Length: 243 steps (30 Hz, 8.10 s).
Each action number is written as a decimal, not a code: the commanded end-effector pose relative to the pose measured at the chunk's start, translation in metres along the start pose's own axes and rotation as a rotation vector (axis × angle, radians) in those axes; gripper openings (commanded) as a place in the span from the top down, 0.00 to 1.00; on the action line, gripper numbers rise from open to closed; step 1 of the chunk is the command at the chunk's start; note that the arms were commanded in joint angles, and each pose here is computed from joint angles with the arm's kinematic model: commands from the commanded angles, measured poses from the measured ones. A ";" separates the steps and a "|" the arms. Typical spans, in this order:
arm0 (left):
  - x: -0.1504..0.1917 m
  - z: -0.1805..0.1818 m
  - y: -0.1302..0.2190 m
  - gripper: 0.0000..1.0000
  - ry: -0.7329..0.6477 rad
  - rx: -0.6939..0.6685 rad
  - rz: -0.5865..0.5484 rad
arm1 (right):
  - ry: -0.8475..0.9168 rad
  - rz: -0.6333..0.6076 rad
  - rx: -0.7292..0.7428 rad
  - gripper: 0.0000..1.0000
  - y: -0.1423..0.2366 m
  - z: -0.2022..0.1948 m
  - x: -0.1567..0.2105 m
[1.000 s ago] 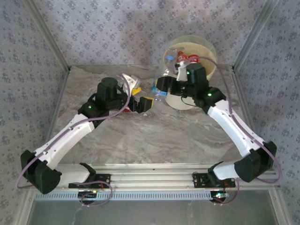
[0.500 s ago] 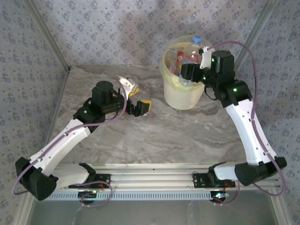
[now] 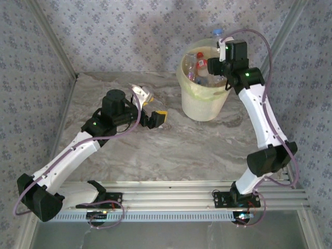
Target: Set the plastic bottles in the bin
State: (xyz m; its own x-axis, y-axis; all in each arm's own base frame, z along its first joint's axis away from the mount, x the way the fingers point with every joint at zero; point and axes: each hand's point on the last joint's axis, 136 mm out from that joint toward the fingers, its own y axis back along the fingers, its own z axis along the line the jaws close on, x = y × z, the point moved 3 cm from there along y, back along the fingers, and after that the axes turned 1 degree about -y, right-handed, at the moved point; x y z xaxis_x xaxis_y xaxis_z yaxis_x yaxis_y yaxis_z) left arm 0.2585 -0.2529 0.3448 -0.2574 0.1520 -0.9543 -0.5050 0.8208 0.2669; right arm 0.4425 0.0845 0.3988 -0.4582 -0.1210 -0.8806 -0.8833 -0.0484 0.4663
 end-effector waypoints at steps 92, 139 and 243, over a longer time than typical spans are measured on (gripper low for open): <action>0.219 0.281 -0.041 0.00 1.294 -0.763 0.283 | 0.027 0.185 -0.737 0.05 0.163 0.161 0.211; 0.044 0.057 -0.039 0.34 0.991 0.169 -0.091 | -0.403 0.340 -0.931 0.00 0.118 0.216 0.173; 0.092 0.106 0.117 0.00 0.107 -0.860 -0.029 | -0.122 -0.118 0.044 0.00 0.096 -0.021 0.157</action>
State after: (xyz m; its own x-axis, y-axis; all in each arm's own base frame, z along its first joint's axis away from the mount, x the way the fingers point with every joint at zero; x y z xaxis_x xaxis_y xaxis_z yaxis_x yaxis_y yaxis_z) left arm 0.2538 -0.1009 0.2678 -0.3552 0.0550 -0.9332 -0.9079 0.2173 0.3584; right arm 0.2862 0.0514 0.3229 -0.3621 -0.0325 -0.9316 -0.9282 -0.0789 0.3636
